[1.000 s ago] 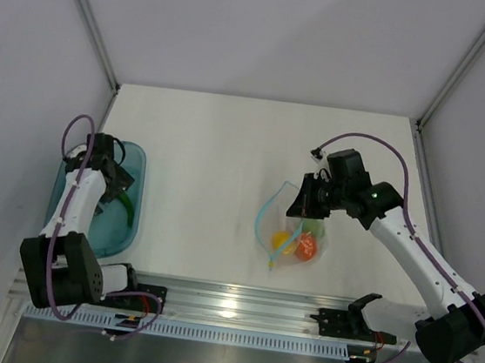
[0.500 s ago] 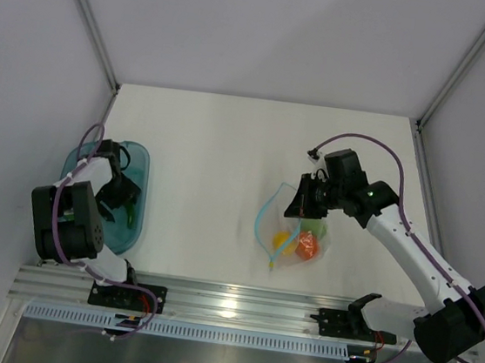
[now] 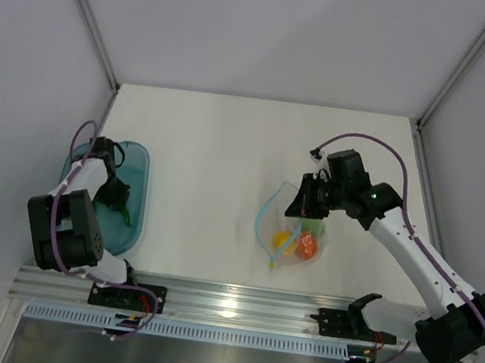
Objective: Place the food in the zip-top bag and seal the zipper
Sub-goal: Pick up the fake vegetable from the bin, then place the fake vegetable in the zipper food storage bag.
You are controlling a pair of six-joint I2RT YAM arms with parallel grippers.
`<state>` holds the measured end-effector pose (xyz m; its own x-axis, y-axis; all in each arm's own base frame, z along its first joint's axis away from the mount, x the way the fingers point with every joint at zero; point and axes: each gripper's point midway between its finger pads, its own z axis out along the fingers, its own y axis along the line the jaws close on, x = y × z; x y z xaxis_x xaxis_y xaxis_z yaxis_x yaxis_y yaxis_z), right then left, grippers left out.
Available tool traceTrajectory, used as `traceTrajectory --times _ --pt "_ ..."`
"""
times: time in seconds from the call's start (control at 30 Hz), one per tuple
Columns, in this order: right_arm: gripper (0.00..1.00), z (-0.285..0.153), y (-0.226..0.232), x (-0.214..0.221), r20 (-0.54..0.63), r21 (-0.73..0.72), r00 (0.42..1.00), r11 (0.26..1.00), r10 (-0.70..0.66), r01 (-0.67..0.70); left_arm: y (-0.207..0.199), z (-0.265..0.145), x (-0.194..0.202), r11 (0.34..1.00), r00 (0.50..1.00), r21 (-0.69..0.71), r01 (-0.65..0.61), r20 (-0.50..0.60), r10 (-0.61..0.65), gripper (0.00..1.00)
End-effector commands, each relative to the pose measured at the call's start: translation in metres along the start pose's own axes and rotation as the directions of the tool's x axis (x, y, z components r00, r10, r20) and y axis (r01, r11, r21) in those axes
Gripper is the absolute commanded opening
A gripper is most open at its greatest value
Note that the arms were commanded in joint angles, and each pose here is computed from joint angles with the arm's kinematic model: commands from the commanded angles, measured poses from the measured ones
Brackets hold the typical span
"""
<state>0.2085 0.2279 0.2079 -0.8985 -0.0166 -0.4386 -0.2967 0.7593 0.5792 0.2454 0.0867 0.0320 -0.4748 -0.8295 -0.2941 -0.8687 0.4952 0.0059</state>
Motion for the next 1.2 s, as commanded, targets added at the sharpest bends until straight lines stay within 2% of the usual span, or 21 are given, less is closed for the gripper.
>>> traceTrajectory --times 0.0,0.07,0.1,0.23,0.27,0.33,0.4,0.5,0.57,0.6,0.7,0.77,0.83,0.93,1.07,1.1,1.17 --pt "0.00 -0.006 0.007 -0.004 0.033 -0.020 0.999 1.000 -0.003 0.004 -0.003 -0.026 -0.017 0.998 0.997 0.066 0.005 0.080 -0.010 0.24" --pt "0.00 -0.005 0.007 -0.004 0.030 -0.020 1.000 1.000 -0.002 0.003 -0.006 -0.045 -0.023 0.993 0.992 0.119 -0.009 0.125 -0.006 0.12" --pt "0.00 -0.004 0.007 -0.004 0.030 -0.018 1.000 1.000 0.000 0.000 -0.006 -0.053 -0.026 0.990 0.990 0.137 -0.012 0.143 -0.008 0.02" --pt "0.00 -0.002 0.006 -0.009 0.034 -0.009 0.999 1.000 0.005 -0.005 -0.015 -0.100 -0.031 0.958 0.974 0.280 -0.060 0.227 -0.005 0.01" --pt "0.00 -0.001 0.005 -0.010 0.033 0.001 0.999 1.000 0.007 -0.007 -0.018 -0.118 -0.031 0.936 0.964 0.338 -0.095 0.267 0.002 0.01" --pt "0.00 0.002 0.003 -0.011 0.028 0.011 1.000 1.000 0.010 -0.010 -0.036 -0.142 -0.016 0.865 0.964 0.473 -0.169 0.264 0.044 0.01" --pt "0.00 0.003 0.002 -0.014 0.026 0.024 1.000 1.000 0.011 -0.011 -0.048 -0.165 -0.002 0.783 0.949 0.567 -0.256 0.301 0.092 0.01" --pt "0.00 0.002 0.000 -0.016 0.025 0.038 1.000 0.999 0.009 -0.010 -0.072 -0.195 0.037 0.611 0.922 0.691 -0.385 0.312 0.228 0.00" --pt "0.00 0.002 -0.001 -0.018 0.028 0.049 1.000 0.999 0.008 -0.009 -0.088 -0.214 0.074 0.455 0.881 0.765 -0.456 0.317 0.351 0.00" --pt "0.00 0.001 -0.002 -0.018 0.031 0.053 0.999 0.999 0.010 -0.012 -0.092 -0.219 0.089 0.396 0.863 0.790 -0.467 0.311 0.397 0.01" --pt "0.00 0.002 -0.005 -0.019 0.031 0.062 0.999 0.998 0.019 -0.021 -0.102 -0.246 0.145 0.143 0.780 0.879 -0.455 0.316 0.541 0.00" --pt "0.00 0.002 -0.005 -0.019 0.031 0.065 0.999 0.998 0.019 -0.021 -0.100 -0.263 0.176 0.006 0.716 0.900 -0.437 0.344 0.608 0.01" --pt "0.00 0.003 -0.007 -0.018 0.029 0.070 0.999 0.997 0.022 -0.024 -0.097 -0.275 0.199 -0.098 0.652 0.892 -0.442 0.395 0.648 0.00" --pt "0.00 0.005 -0.007 -0.019 0.028 0.071 0.999 0.997 0.023 -0.025 -0.088 -0.289 0.229 -0.205 0.568 0.887 -0.414 0.427 0.703 0.01" --pt "0.00 0.008 -0.007 -0.020 0.022 0.074 1.000 0.997 0.020 -0.022 -0.075 -0.307 0.262 -0.299 0.464 0.892 -0.340 0.436 0.771 0.01" --pt "0.00 0.008 -0.008 -0.020 0.024 0.076 1.000 0.997 0.020 -0.022 -0.077 -0.307 0.262 -0.297 0.464 0.894 -0.336 0.432 0.774 0.01" --pt "0.00 0.009 -0.008 -0.020 0.022 0.080 1.000 0.997 0.018 -0.020 -0.072 -0.314 0.273 -0.332 0.427 0.888 -0.319 0.447 0.786 0.01"
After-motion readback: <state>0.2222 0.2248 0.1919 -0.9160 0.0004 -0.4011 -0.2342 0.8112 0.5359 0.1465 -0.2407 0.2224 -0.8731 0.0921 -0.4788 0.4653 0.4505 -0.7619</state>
